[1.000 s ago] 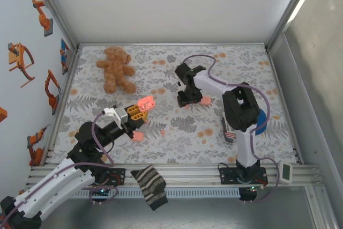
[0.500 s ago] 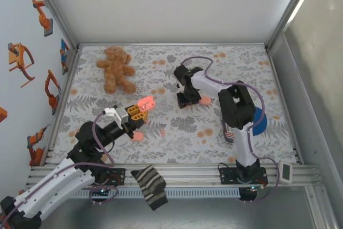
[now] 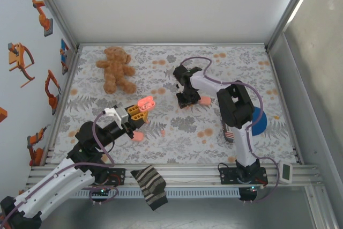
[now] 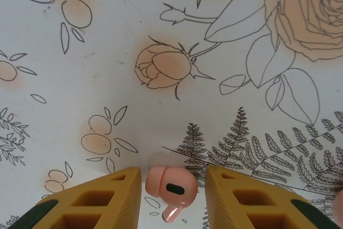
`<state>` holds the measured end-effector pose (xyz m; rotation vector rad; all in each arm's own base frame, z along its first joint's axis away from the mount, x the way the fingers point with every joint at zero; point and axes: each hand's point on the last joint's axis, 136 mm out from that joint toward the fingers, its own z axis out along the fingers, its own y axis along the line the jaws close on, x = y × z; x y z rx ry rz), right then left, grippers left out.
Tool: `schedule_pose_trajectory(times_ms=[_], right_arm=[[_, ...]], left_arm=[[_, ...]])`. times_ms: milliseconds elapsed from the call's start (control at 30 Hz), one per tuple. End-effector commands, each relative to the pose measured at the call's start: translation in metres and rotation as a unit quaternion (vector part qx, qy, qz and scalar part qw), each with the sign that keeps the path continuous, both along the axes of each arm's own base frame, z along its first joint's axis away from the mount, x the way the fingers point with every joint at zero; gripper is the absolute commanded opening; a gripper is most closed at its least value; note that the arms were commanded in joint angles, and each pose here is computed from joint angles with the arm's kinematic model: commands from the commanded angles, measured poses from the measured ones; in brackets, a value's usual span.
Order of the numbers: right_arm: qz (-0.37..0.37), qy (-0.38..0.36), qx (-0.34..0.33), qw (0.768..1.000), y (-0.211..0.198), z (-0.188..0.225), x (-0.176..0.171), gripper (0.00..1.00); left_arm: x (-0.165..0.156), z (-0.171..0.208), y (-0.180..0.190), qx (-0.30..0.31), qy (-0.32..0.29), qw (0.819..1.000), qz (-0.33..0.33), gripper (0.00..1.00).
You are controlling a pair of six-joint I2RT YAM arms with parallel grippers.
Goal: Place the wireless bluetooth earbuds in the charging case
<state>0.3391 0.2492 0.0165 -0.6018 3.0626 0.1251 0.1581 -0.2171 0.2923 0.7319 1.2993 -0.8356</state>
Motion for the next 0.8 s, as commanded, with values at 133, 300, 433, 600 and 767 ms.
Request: schedule_pose_trajectory(times_ms=[133,300,433,600,767], right_arm=[[0.008,0.003,-0.005,1.000,0.004,-0.005,0.000,0.34],[0.009,0.000,-0.004,1.000,0.005,-0.004,0.001,0.32],[0.011,-0.005,-0.005,1.000,0.005,-0.002,0.002,0.29],[0.018,-0.015,-0.008,1.000,0.005,0.003,0.002,0.28],[0.023,-0.036,-0.012,0.999,0.003,0.011,0.003,0.26]], left_arm=[[-0.001,0.001,0.002,-0.001,-0.012,1.000,0.005,0.00],[-0.001,0.001,0.002,-0.001,-0.012,1.000,0.005,0.00],[-0.001,0.001,0.002,-0.001,-0.011,1.000,0.005,0.00],[-0.001,0.001,0.002,0.000,-0.012,1.000,0.005,0.00],[0.000,-0.001,0.002,0.000,-0.008,1.000,0.005,0.00]])
